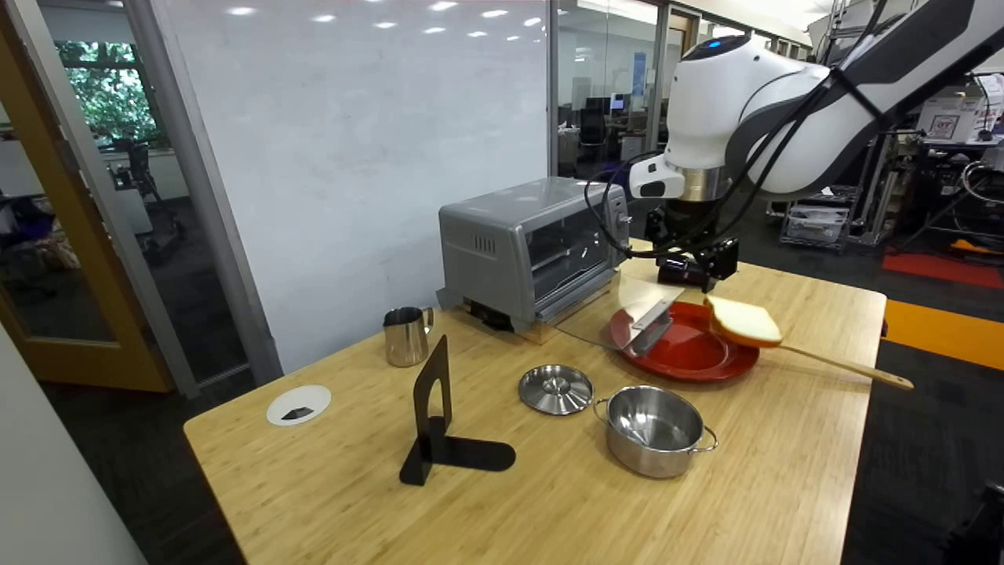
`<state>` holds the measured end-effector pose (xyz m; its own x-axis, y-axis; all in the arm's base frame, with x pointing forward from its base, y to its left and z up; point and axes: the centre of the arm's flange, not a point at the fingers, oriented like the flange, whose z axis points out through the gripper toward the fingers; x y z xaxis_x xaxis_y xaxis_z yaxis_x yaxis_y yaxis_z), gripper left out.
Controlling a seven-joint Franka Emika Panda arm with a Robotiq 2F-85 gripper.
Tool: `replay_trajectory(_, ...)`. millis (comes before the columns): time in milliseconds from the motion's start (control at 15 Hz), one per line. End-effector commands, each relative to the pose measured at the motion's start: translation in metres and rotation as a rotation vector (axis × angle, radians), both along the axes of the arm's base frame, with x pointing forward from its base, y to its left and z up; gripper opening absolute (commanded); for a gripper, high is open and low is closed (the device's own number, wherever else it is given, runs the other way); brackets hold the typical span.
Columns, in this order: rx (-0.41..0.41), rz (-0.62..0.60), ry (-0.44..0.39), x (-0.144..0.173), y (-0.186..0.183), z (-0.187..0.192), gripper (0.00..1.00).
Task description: Pull open the grill
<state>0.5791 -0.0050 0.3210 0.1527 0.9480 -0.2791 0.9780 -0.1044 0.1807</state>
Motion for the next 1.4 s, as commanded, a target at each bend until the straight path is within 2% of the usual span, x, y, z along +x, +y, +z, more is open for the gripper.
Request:
replay_trajectory(0, -0.024, -0.053, 0.052, 0.001, -0.005, 0.004, 1.0)
replay_trajectory(133, -0.013, -0.064, 0.045, 0.0, -0.004, 0.007, 1.0)
replay_trajectory(600, 0.091, -0.126, -0.116, 0.011, 0.004, 0.035, 1.0)
replay_trajectory(800, 0.168, -0.23, -0.154, 0.015, 0.008, 0.059, 1.0)
replay_trajectory(1000, 0.259, -0.385, -0.225, 0.019, 0.012, 0.089, 1.0)
replay_trajectory(1333, 0.31, -0.653, -0.366, 0.021, 0.014, 0.14, 1.0)
